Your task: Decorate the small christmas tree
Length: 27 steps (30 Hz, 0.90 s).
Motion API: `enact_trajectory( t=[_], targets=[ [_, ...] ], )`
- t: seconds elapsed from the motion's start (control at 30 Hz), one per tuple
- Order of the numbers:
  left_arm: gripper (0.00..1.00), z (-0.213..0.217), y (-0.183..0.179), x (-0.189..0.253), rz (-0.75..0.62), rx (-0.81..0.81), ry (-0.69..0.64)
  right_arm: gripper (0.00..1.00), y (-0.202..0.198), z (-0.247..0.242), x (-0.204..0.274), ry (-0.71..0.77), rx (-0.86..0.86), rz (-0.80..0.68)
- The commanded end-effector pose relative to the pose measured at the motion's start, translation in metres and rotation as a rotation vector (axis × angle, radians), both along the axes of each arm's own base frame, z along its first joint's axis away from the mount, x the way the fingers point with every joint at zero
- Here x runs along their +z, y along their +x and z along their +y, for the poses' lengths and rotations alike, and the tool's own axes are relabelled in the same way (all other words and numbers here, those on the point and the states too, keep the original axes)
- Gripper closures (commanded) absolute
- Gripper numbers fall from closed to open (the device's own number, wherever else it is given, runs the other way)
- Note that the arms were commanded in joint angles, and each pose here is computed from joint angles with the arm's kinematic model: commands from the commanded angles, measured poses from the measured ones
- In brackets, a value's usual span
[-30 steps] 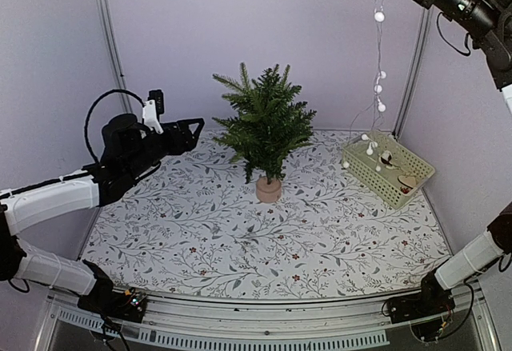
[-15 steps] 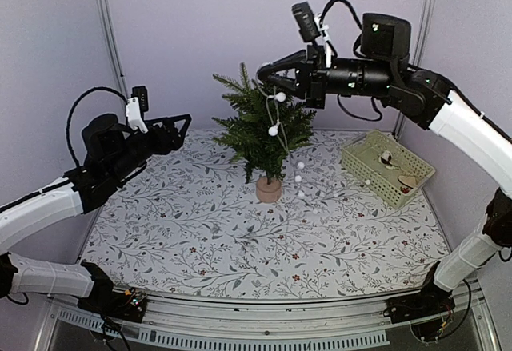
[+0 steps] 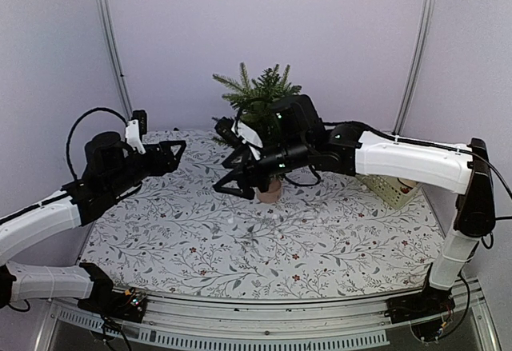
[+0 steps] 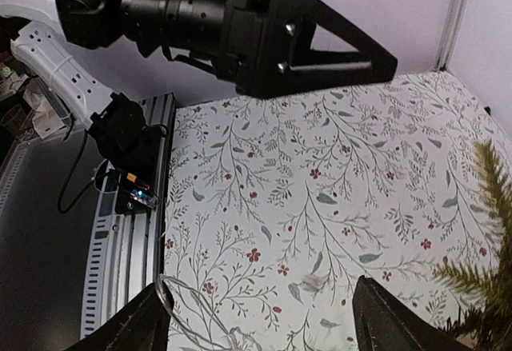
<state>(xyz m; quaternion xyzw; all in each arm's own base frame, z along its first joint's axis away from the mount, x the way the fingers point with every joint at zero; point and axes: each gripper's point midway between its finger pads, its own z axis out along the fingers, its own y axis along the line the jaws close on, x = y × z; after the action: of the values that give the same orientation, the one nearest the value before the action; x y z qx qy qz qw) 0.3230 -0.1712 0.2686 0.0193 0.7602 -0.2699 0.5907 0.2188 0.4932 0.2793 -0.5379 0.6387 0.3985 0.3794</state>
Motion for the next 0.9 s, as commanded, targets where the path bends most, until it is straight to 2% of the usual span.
enact_trajectory(
  t=[0.0,0.1,0.2,0.33,0.47,0.6,0.73,0.87],
  targets=[
    [0.16,-0.019,-0.01,-0.011,-0.009,-0.133,0.056,0.16,-0.004,-0.042,0.022,0.022,-0.077,-0.057],
    [0.16,-0.038,-0.017,-0.018,-0.019,-0.214,0.092,0.12,0.007,-0.077,0.015,0.022,-0.125,-0.01],
    [0.16,-0.057,-0.024,-0.021,-0.036,-0.285,0.109,0.02,0.013,-0.11,0.008,0.029,-0.169,0.032],
    [0.17,-0.089,-0.038,-0.023,-0.083,-0.395,0.166,0.01,0.025,-0.137,-0.001,0.001,-0.223,0.041],
    [0.19,-0.145,-0.064,-0.045,-0.11,-0.553,0.279,0.04,0.047,-0.181,0.013,0.081,-0.324,0.06],
    [0.31,-0.212,-0.082,-0.085,-0.056,-0.695,0.412,0.09,0.08,-0.232,0.012,0.132,-0.497,0.143],
    [0.43,-0.267,-0.081,-0.129,0.013,-0.736,0.537,0.18,0.102,-0.267,-0.001,0.149,-0.631,0.222],
    [0.5,-0.294,-0.069,-0.16,0.06,-0.724,0.599,0.29,0.117,-0.281,-0.027,0.098,-0.729,0.269]
  ],
)
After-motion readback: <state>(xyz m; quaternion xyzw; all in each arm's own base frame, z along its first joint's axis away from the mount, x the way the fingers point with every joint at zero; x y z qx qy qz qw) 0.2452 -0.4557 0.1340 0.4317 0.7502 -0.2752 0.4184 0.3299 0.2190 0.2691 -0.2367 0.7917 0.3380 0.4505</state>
